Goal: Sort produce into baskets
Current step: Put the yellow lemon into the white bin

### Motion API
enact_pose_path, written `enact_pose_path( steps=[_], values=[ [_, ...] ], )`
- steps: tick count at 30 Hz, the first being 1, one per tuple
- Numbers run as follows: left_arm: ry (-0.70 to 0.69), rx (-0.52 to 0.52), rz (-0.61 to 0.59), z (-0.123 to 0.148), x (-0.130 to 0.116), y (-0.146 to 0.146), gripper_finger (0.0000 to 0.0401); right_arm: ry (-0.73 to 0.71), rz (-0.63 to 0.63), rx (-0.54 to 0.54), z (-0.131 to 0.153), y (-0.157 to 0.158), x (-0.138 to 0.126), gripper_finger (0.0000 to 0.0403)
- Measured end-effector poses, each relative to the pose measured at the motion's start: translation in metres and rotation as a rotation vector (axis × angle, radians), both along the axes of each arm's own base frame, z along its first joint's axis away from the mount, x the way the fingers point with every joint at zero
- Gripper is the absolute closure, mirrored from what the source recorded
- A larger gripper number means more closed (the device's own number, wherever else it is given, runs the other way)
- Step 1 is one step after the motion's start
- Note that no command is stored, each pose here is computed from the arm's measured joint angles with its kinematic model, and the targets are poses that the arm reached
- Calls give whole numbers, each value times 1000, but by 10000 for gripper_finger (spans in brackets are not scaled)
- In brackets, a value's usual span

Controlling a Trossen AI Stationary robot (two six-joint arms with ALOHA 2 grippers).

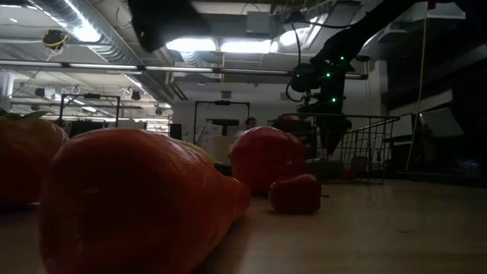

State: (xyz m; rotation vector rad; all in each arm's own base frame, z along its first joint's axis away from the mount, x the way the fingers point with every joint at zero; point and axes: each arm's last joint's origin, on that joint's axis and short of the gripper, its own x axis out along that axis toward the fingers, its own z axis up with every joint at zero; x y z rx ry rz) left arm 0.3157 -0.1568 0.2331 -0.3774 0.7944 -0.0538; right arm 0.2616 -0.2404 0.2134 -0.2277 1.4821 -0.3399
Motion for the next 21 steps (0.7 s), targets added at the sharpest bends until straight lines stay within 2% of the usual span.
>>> enact_pose_path(
  steps=[6,13,21],
  values=[
    [118,-22,2,-20,1,-2,203,-35,15,-41,25,13,-4,127],
    [140,-45,40,-24,5,2,203,-119,33,-81,60,44,-7,127],
    [229,-105,99,-30,7,14,203,-189,148,-115,89,86,-3,127]
  ],
)
